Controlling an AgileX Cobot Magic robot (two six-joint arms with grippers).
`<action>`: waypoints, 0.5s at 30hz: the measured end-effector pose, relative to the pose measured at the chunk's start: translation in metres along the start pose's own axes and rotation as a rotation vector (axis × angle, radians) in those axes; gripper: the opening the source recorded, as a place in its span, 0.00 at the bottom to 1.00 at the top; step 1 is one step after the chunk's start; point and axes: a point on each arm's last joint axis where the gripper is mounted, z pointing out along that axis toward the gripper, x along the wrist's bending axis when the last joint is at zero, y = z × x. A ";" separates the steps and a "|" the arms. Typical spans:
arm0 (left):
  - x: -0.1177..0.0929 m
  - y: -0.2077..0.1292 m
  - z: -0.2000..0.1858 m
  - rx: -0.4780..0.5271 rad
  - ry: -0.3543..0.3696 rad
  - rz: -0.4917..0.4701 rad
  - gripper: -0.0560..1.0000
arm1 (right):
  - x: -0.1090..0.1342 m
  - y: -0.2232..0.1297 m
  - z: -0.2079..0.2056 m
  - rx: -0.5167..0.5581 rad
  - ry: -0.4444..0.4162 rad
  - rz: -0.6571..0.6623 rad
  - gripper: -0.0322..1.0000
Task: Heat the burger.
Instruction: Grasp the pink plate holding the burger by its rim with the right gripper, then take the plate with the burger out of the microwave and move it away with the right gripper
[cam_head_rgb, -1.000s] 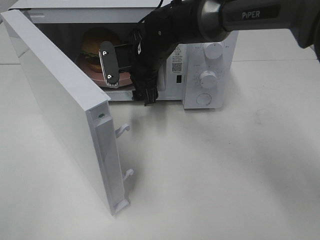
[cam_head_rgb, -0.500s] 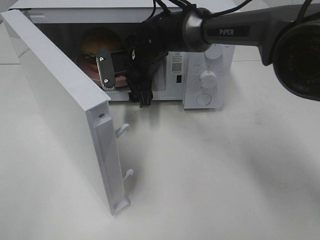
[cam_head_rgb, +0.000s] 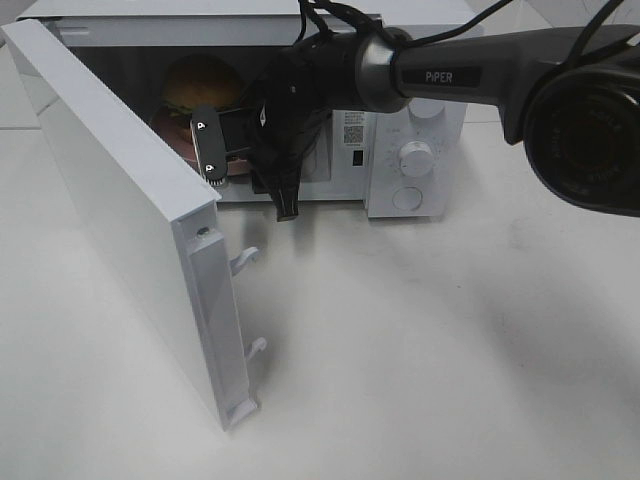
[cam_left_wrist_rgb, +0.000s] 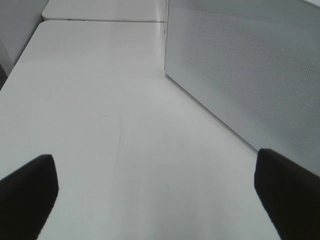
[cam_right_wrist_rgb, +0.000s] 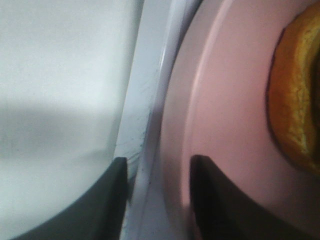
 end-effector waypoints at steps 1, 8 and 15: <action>0.000 0.000 0.000 0.000 0.000 0.000 0.99 | 0.001 0.002 -0.001 -0.001 0.003 -0.002 0.36; 0.000 0.000 0.000 0.000 0.000 0.000 0.99 | -0.004 0.005 -0.005 -0.010 -0.021 -0.006 0.14; 0.000 0.000 0.000 0.000 0.000 0.000 0.99 | -0.004 0.005 -0.006 -0.016 -0.013 -0.019 0.13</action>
